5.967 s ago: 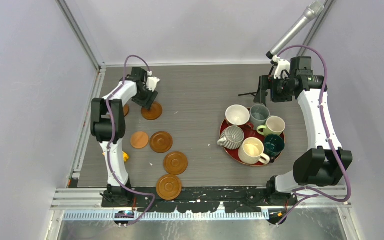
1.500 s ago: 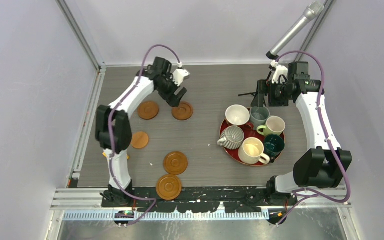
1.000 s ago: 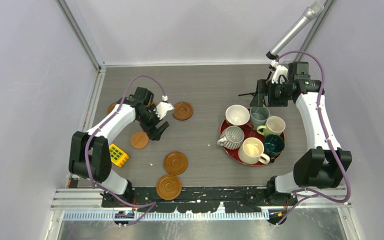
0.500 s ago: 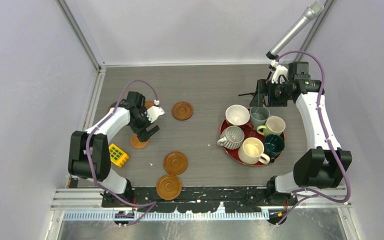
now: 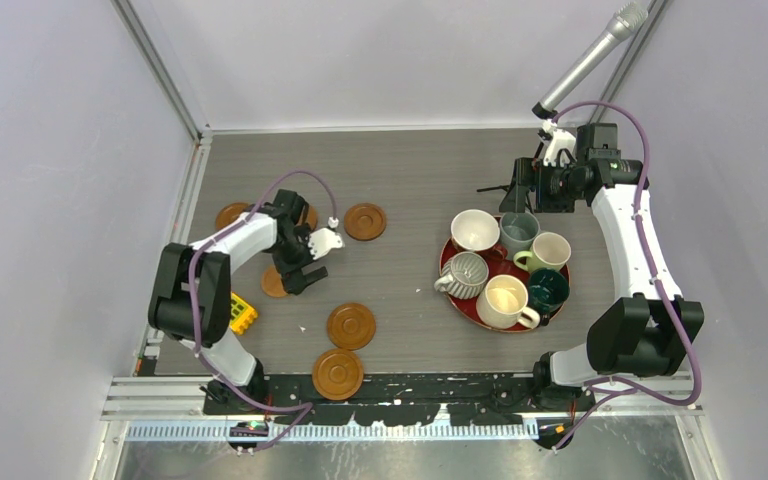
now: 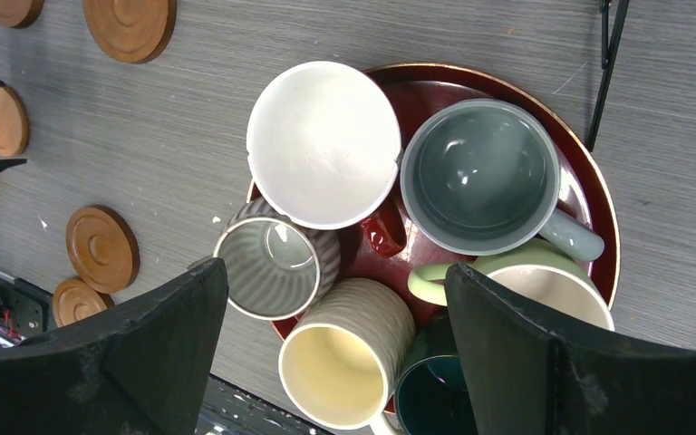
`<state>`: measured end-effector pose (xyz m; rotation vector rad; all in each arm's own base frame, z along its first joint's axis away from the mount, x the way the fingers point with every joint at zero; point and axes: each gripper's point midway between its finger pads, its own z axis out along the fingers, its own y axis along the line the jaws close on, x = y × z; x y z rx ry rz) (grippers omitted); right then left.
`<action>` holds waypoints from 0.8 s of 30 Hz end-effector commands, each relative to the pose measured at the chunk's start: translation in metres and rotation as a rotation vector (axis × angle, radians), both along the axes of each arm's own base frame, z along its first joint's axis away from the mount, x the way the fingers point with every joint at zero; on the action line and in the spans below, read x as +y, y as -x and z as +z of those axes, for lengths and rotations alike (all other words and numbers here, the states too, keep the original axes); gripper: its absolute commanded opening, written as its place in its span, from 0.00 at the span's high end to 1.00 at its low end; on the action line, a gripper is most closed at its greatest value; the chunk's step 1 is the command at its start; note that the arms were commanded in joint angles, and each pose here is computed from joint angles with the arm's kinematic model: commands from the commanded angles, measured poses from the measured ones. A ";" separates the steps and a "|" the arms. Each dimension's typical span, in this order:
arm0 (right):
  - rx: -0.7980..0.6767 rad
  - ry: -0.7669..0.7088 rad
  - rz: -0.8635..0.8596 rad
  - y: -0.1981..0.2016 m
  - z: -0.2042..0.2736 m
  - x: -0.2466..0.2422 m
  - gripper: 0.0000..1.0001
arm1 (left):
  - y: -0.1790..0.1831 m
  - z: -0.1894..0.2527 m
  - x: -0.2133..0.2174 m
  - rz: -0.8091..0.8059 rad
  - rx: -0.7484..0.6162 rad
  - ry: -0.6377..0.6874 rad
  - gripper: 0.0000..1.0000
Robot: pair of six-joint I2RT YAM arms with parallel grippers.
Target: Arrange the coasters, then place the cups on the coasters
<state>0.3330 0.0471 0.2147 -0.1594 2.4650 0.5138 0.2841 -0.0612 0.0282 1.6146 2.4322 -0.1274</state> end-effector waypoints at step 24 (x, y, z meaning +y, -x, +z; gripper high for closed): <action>-0.047 -0.006 0.001 -0.002 0.008 0.002 0.07 | 0.010 -0.011 0.096 -0.126 0.102 -0.183 0.20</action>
